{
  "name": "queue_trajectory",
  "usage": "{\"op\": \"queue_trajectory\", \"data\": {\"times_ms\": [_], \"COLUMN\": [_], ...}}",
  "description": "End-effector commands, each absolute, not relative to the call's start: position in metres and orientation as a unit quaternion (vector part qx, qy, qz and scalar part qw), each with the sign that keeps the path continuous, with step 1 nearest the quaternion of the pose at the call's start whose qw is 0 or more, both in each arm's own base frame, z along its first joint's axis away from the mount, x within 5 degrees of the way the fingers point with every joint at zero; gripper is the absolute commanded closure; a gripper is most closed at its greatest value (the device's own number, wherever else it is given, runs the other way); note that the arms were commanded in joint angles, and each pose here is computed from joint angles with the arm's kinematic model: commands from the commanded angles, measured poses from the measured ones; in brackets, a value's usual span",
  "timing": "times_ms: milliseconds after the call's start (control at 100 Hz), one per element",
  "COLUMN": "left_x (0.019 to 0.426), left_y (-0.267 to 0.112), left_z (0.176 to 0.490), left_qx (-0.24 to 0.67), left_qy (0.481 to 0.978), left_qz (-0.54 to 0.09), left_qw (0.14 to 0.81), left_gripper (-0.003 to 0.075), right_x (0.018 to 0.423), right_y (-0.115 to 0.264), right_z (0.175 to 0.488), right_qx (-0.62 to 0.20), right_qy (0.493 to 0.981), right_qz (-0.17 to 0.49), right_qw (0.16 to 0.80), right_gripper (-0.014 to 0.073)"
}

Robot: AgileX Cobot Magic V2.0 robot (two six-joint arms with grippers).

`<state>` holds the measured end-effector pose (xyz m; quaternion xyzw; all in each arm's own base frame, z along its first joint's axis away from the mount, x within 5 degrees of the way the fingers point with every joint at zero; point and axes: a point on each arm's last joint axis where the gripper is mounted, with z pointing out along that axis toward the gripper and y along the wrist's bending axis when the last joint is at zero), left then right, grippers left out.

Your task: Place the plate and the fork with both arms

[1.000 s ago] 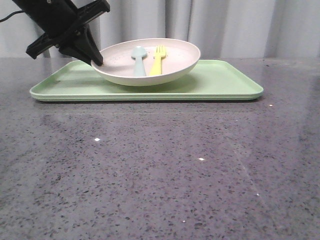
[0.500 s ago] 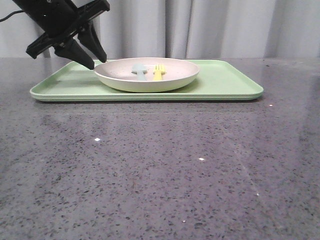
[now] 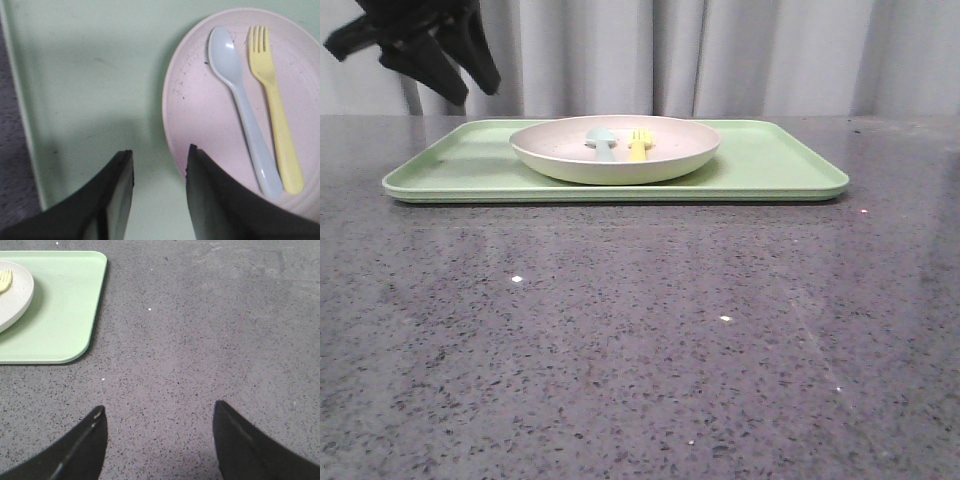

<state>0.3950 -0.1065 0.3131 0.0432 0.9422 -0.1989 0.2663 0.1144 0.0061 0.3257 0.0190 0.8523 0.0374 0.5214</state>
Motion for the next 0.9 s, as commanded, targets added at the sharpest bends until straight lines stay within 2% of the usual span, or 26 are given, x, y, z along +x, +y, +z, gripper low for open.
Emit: {"op": "queue_trajectory", "data": {"times_ms": [0,180,330,660,890], "left_x": [0.372,0.342,0.317,0.252,0.204], "left_y": [-0.101,-0.088,-0.079,-0.063,-0.053], "left_z": [0.37,0.41,0.428,0.403,0.382], "left_qx": [0.054,0.074,0.082,0.068,0.064], "left_qy": [0.919,0.903,0.894,0.878,0.873], "left_qz": [-0.19,-0.149,-0.126,-0.126,-0.125], "left_qw": [0.34,0.396,0.422,0.456,0.467], "left_gripper": [0.0458,0.0458,0.0458,0.0458,0.0458], "right_x": [0.119,0.129,0.145,0.187,0.221], "right_y": [0.006,0.007,0.016,0.049,0.085], "right_z": [0.343,0.352,0.366,0.409,0.424], "right_qx": [0.02,0.018,-0.001,-0.062,-0.108], "right_qy": [0.832,0.843,0.853,0.854,0.863], "right_qz": [0.037,0.039,0.053,0.091,0.119], "right_qw": [0.554,0.536,0.519,0.509,0.48], "right_gripper": [0.0126,0.0126,0.0126,0.0126,0.0126]}}
